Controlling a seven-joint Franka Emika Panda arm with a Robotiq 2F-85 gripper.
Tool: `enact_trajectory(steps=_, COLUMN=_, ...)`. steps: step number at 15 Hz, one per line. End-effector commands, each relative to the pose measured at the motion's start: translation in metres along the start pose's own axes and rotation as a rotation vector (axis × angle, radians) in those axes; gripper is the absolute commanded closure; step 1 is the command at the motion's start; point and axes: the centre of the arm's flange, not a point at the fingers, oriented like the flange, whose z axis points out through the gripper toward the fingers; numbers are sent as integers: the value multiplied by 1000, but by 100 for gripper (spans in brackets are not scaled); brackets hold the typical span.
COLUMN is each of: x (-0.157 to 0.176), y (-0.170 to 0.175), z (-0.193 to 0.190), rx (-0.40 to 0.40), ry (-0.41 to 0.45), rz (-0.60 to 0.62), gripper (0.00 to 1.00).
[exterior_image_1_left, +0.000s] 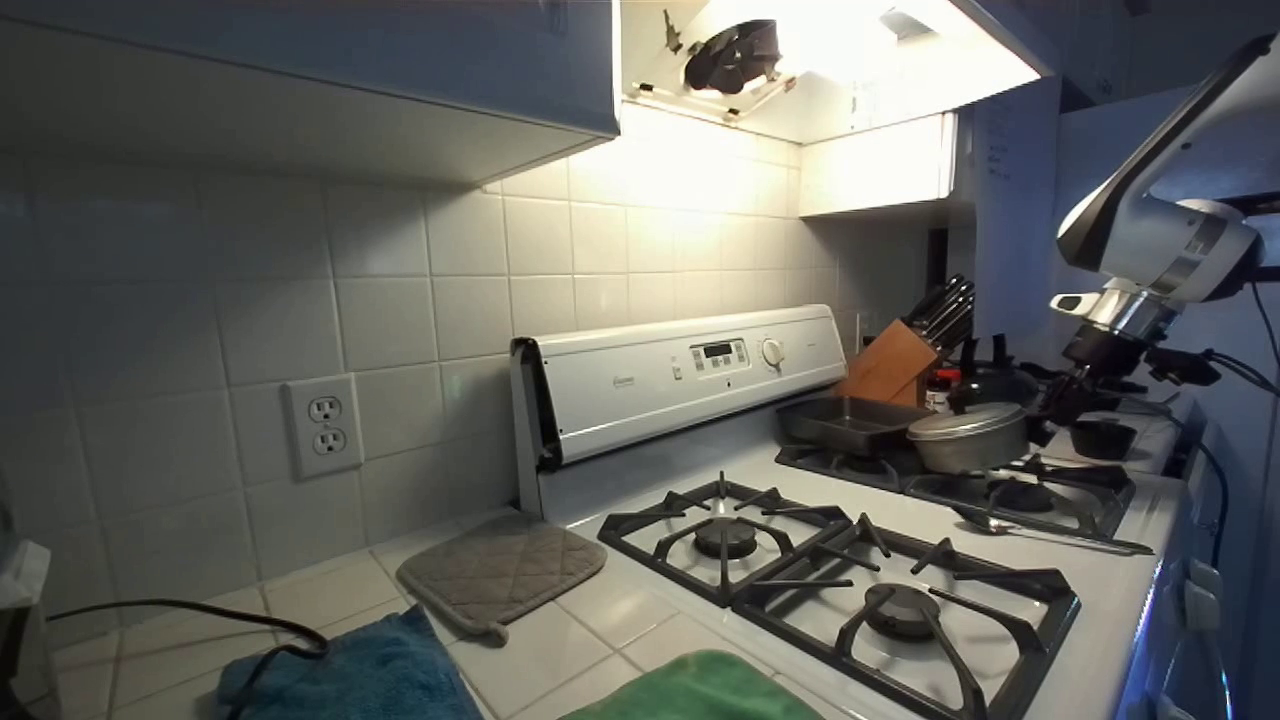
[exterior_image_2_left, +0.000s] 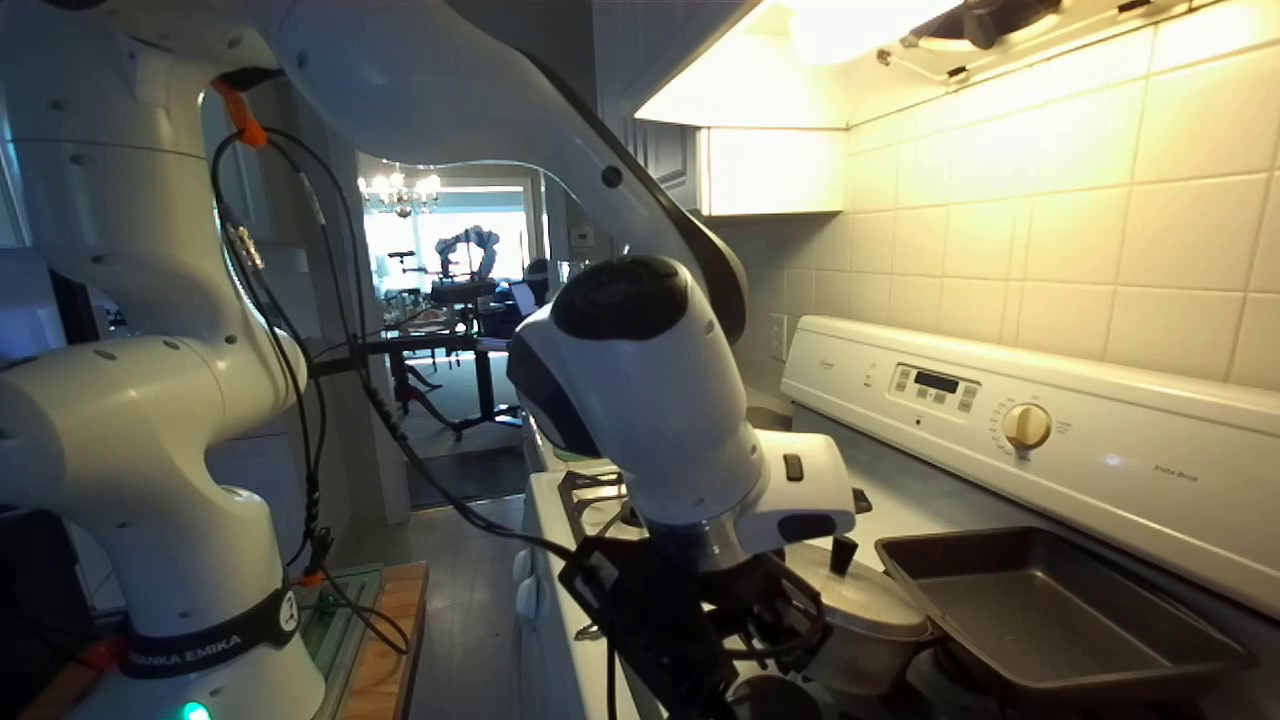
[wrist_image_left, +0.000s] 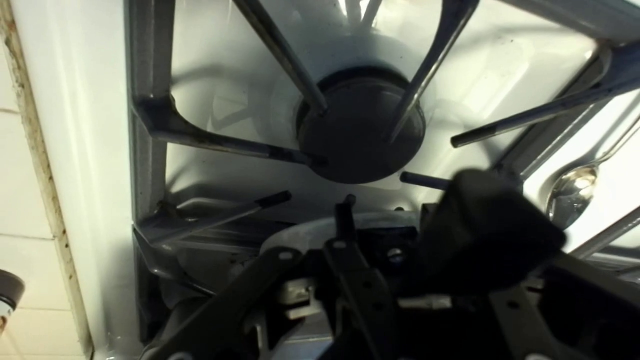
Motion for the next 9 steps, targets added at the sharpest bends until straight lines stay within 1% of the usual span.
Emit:
enact_trajectory(steps=1, x=2, y=3, z=-20, rx=19, ry=23, rz=-18, gripper=88)
enact_trajectory(steps=5, x=2, y=6, z=-32, rx=38, ry=37, rz=-22, gripper=88)
enact_trajectory(steps=9, x=3, y=11, z=-43, rx=39, ry=41, rz=-34, gripper=88)
